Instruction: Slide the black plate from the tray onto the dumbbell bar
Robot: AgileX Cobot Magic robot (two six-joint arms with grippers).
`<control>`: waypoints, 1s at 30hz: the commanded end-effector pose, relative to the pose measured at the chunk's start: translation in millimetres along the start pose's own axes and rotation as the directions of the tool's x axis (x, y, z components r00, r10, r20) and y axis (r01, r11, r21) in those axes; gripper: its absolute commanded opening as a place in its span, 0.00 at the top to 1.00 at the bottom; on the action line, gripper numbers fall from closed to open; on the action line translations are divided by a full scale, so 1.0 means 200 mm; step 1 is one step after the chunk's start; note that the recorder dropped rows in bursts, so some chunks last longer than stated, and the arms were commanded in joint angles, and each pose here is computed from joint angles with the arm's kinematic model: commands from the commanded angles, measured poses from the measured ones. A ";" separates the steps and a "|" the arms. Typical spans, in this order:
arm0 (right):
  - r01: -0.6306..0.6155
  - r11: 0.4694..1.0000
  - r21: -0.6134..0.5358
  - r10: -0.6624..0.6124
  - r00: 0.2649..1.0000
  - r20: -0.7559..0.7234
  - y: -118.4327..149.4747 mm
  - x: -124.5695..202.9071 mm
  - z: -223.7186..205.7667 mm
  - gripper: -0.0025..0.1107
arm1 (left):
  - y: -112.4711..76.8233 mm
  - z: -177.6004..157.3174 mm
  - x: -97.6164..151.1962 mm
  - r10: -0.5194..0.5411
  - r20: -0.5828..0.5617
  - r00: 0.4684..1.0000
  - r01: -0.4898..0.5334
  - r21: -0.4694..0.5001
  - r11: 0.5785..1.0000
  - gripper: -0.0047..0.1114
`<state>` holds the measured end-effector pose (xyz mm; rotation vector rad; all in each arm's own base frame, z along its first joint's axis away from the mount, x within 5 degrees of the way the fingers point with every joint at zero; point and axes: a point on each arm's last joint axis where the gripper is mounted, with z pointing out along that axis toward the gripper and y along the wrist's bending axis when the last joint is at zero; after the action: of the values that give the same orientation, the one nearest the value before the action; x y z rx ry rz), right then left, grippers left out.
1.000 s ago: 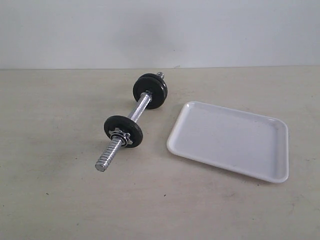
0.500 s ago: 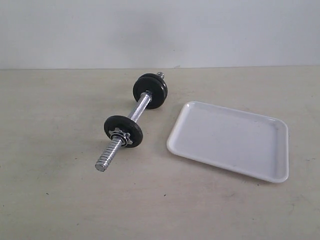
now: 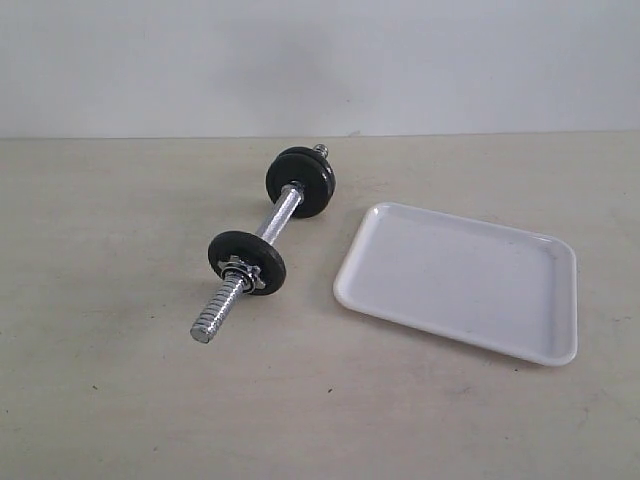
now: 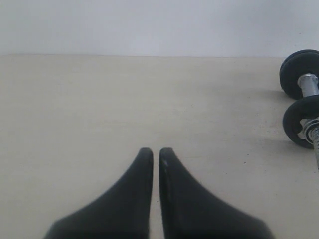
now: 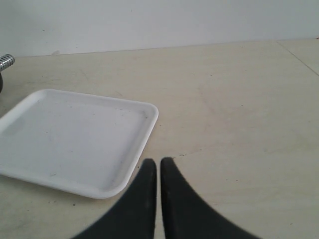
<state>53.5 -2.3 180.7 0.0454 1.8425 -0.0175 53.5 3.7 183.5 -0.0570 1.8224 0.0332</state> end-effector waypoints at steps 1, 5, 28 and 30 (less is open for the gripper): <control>0.002 1.000 0.004 -0.002 1.000 0.019 0.00 -0.01 0.00 0.97 | 0.00 0.00 0.00 -0.023 0.004 1.000 0.023 -0.015 1.000 0.92; 0.003 1.000 0.001 -0.003 1.000 0.018 0.00 -0.01 0.00 0.97 | 0.00 0.00 0.00 -0.023 0.004 1.000 0.023 -0.015 1.000 0.92; 0.016 0.999 -0.048 -0.016 1.000 0.018 0.01 -0.01 0.00 0.97 | 0.00 0.00 0.00 -0.023 0.004 1.000 0.023 -0.015 1.000 0.92; 0.016 0.999 -0.048 -0.016 1.000 0.018 0.01 -0.01 0.00 0.97 | 0.00 0.00 0.00 -0.023 0.004 1.000 0.023 -0.015 1.000 0.92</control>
<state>53.6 0.2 180.7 0.0016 1.8431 0.0158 53.4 4.5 183.5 -0.0720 1.8220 0.0448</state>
